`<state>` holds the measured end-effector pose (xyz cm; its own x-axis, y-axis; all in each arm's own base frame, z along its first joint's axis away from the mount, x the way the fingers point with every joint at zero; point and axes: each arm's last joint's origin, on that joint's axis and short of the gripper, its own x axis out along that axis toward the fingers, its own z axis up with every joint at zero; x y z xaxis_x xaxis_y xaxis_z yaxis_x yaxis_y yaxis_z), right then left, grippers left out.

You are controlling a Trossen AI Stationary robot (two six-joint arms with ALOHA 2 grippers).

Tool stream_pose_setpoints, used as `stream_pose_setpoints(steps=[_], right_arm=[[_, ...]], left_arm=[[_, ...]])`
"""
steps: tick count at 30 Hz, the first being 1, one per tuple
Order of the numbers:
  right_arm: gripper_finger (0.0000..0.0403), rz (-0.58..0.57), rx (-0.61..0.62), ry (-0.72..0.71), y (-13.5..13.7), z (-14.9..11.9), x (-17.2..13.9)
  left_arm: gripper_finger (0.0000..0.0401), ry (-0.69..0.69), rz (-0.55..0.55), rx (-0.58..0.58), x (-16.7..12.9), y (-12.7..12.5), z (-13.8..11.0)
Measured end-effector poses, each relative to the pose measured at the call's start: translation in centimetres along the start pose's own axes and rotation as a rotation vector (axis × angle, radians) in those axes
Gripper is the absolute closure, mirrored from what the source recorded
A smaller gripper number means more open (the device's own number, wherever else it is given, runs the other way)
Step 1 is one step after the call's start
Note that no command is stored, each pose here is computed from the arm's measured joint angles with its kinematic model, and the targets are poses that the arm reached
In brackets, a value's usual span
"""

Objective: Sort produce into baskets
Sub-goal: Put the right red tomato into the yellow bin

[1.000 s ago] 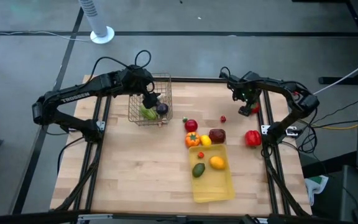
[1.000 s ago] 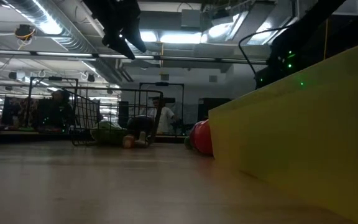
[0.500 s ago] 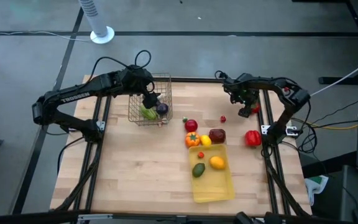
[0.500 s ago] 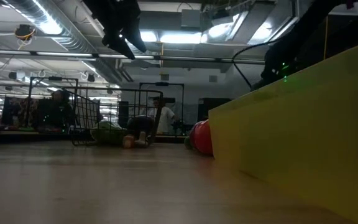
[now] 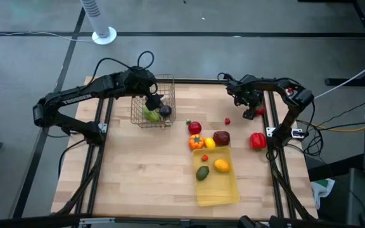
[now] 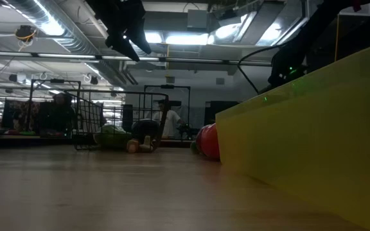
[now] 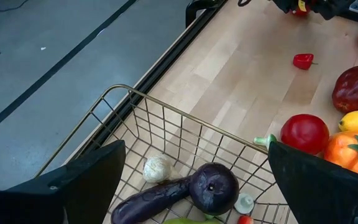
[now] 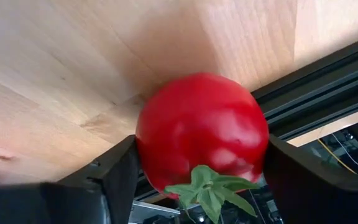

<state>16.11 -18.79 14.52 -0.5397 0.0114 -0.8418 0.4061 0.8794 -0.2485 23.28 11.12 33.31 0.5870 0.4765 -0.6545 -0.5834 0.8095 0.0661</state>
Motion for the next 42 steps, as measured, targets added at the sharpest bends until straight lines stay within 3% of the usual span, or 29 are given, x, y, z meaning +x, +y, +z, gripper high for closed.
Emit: stream_pose_setpoints(steps=[8,19,30,35,42], right_arm=[[0.0116,0.060,0.023,-0.050,0.0,-0.7,-0.7],[0.0116,0.383,0.120,-0.195,0.7,-2.8,-2.9],[0.0116,0.501,0.190,-0.375,0.8,-5.7,-5.4],[0.0116,0.524,0.185,-0.457,2.4,-7.0,-7.1],[0.0116,0.572,0.090,-0.595,6.9,-7.7,-9.8]], left_arm=[[0.0009,0.000,0.000,0.000,0.0,0.0,0.0],[0.0009,0.000,0.000,0.000,0.0,0.0,0.0],[0.0009,-0.001,0.000,0.000,0.0,0.0,0.0],[0.0009,-0.004,-0.001,-0.001,0.0,0.0,0.0],[0.0009,-0.053,-0.005,-0.006,0.0,0.0,0.5]])
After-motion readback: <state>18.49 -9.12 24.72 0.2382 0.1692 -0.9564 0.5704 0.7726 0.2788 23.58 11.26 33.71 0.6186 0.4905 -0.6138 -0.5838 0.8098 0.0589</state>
